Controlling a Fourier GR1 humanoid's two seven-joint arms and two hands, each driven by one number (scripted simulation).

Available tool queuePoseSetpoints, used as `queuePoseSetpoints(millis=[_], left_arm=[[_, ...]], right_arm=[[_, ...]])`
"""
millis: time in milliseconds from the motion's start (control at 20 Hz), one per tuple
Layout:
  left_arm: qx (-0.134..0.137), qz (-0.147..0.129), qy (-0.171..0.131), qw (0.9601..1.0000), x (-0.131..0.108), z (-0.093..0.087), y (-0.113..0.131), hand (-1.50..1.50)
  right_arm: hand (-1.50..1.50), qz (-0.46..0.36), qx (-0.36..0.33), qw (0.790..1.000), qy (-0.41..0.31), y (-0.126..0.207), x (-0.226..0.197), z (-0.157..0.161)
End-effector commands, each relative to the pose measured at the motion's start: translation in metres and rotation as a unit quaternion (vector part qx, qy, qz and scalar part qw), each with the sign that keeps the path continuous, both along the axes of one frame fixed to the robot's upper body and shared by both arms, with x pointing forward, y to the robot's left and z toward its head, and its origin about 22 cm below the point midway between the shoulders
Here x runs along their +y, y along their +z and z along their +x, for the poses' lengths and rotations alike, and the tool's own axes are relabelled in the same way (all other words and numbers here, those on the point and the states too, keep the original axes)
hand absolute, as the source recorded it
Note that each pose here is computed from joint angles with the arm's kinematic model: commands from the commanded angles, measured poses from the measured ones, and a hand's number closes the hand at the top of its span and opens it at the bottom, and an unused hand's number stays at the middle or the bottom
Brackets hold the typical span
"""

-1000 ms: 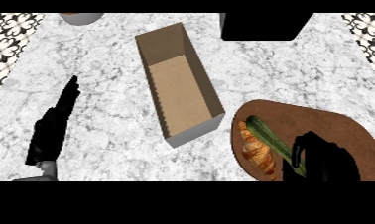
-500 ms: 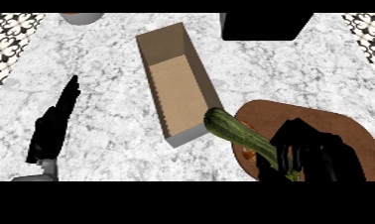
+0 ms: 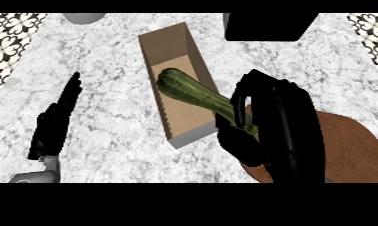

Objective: Pick the squash from the cutting board and place it in the cardboard box

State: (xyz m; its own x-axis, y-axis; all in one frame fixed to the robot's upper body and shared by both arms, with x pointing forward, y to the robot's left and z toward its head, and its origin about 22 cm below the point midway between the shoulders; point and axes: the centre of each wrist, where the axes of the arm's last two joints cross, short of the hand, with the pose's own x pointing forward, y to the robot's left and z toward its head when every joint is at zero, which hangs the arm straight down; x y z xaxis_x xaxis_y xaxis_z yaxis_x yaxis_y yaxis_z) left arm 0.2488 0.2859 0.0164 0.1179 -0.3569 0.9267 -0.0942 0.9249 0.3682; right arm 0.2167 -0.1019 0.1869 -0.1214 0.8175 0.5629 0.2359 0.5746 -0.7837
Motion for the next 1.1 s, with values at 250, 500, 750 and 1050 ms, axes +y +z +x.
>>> queuePoseSetpoints(millis=[250,500,750,1050], left_arm=[[0.011,-0.005,-0.015,0.9998,0.001,-0.006,-0.003,0.00],[-0.008,0.001,-0.010,0.9999,0.004,-0.002,0.002,0.00],[-0.002,0.003,-0.010,0.9999,-0.015,-0.017,-0.017,0.00],[-0.001,0.001,-0.020,0.9998,-0.021,0.009,-0.008,0.00]], right_arm=[[1.50,-0.010,0.043,0.999,-0.011,0.002,0.059,0.070],[1.50,-0.012,0.087,0.996,-0.008,-0.019,0.079,0.110],[1.50,-0.023,0.124,0.992,-0.016,-0.045,0.084,0.143],[-1.50,0.011,0.158,0.986,-0.050,-0.101,0.087,0.145]])
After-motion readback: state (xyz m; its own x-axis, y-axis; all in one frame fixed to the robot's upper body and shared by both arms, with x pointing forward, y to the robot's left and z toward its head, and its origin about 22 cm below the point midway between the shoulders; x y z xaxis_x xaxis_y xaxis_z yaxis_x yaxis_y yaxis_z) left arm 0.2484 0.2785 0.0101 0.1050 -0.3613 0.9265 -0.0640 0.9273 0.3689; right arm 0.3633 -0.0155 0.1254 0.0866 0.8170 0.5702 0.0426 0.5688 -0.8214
